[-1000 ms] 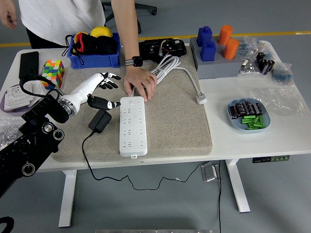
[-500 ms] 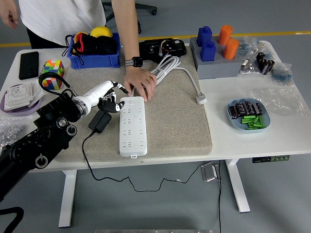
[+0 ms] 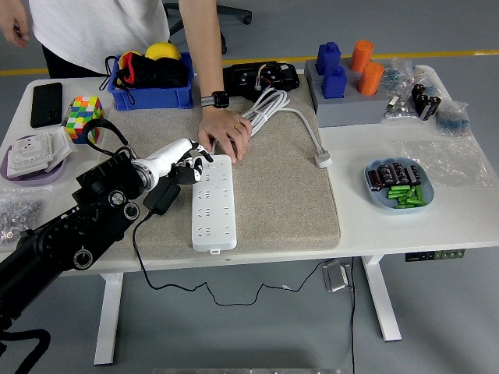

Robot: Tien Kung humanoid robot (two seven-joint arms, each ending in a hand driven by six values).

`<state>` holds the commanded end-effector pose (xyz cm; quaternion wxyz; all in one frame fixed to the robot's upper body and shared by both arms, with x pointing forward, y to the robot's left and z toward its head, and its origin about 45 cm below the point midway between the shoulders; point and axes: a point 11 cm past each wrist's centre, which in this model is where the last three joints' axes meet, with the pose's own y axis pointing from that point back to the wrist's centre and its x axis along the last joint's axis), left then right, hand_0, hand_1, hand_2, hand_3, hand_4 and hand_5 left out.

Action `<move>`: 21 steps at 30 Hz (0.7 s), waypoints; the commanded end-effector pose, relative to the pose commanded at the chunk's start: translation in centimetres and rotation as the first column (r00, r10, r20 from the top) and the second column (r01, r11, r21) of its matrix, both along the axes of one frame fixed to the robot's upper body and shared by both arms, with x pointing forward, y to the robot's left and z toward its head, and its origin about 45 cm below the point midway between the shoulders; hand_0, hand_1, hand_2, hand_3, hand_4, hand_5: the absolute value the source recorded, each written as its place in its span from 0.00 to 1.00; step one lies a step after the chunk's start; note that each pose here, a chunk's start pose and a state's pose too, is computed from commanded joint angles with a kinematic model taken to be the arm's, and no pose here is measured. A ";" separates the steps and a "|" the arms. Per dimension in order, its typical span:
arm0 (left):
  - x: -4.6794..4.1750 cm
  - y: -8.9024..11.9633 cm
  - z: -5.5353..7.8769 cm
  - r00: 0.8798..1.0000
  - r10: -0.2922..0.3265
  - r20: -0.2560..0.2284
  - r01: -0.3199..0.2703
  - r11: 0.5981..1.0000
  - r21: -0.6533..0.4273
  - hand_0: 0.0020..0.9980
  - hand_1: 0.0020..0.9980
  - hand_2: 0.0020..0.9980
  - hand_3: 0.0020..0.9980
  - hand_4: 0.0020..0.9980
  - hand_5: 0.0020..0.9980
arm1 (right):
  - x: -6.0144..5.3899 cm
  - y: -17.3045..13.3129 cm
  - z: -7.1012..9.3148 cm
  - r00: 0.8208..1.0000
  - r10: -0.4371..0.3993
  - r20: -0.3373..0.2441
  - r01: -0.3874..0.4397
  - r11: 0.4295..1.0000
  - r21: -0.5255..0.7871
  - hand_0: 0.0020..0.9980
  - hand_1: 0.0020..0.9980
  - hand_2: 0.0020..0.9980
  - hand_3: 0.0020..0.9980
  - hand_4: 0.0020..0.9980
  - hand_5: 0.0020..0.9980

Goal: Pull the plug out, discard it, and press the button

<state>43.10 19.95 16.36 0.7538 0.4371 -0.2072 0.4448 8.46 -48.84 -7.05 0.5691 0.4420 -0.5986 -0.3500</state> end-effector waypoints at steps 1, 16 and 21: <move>0.01 -0.1 -0.1 1.000 -0.002 -0.003 0.002 1.000 0.003 0.06 0.05 0.10 0.66 0.06 0.00 | 0.0 0.0 0.0 1.000 0.000 -0.001 0.000 1.000 0.000 0.75 0.70 0.71 0.72 0.79 0.60; 0.87 -0.8 -0.4 1.000 0.006 -0.016 -0.005 0.999 0.051 0.05 0.05 0.10 0.67 0.06 0.00 | -0.1 0.0 0.0 1.000 0.002 -0.002 -0.002 1.000 0.000 0.75 0.70 0.71 0.72 0.79 0.60; 1.12 -0.9 -0.6 1.000 0.007 -0.024 -0.005 0.997 0.077 0.05 0.05 0.10 0.67 0.06 0.00 | -0.1 0.0 0.0 1.000 0.000 -0.003 0.000 1.000 0.000 0.75 0.70 0.71 0.72 0.79 0.60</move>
